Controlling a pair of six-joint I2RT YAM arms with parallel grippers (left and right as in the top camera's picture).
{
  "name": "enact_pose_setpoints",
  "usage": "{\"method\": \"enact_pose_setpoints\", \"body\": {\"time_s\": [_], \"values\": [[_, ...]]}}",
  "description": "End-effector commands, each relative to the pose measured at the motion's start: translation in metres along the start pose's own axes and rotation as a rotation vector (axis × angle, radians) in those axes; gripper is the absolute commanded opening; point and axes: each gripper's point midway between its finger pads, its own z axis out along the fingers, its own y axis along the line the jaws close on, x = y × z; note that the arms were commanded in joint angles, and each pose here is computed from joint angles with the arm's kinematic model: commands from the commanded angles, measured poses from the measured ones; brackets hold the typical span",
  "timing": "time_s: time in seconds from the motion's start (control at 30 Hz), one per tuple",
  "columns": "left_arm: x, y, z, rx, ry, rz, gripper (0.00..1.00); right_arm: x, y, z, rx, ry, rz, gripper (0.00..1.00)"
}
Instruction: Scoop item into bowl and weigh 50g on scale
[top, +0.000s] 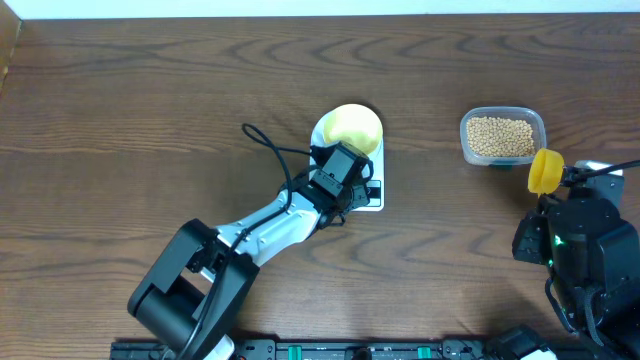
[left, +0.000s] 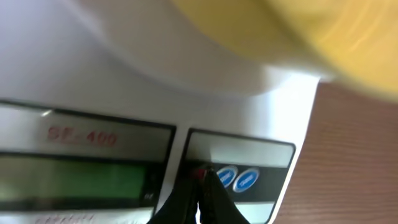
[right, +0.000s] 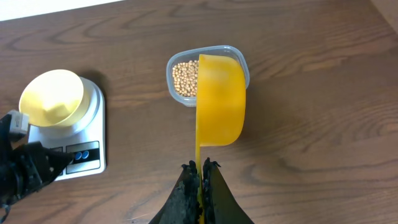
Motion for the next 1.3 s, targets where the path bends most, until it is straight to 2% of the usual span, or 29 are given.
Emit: {"method": "enact_pose_setpoints", "body": {"time_s": [0.0,0.3,0.37,0.47,0.63,0.77,0.87,1.0,1.13,1.27], "values": [[-0.012,-0.019,-0.025,0.059,-0.038,0.043,0.07,-0.006,-0.004,-0.005,0.014,-0.023,0.021,0.01],[-0.018,-0.029,-0.095,0.115,-0.094,0.144,0.07,-0.003,0.001,-0.004,-0.017,-0.007,0.021,0.01],[-0.015,-0.024,-0.109,0.104,-0.098,0.17,0.07,-0.002,0.003,-0.004,-0.026,-0.001,0.02,0.01],[-0.026,-0.006,-0.134,0.033,-0.178,0.165,0.07,-0.002,0.003,-0.002,-0.026,0.0,0.019,0.01],[-0.087,0.048,-0.187,-0.116,-0.452,0.023,0.07,-0.004,0.013,0.012,-0.026,0.002,0.019,0.01],[-0.129,0.102,-0.214,-0.219,-0.582,-0.136,0.07,-0.001,0.023,0.033,-0.009,0.033,-0.01,0.01],[-0.136,0.157,-0.222,-0.325,-0.566,-0.259,0.07,-0.001,0.036,0.052,-0.008,0.052,-0.017,0.01],[-0.133,0.199,-0.229,-0.415,-0.543,-0.36,0.07,-0.009,0.051,0.072,-0.013,0.051,-0.016,0.01],[-0.156,0.213,-0.233,-0.419,-0.615,-0.388,0.07,-0.019,0.066,0.085,-0.036,0.029,0.016,0.01],[-0.172,0.208,-0.227,-0.371,-0.644,-0.386,0.07,-0.037,0.084,0.097,-0.075,-0.03,0.055,0.01]]}}
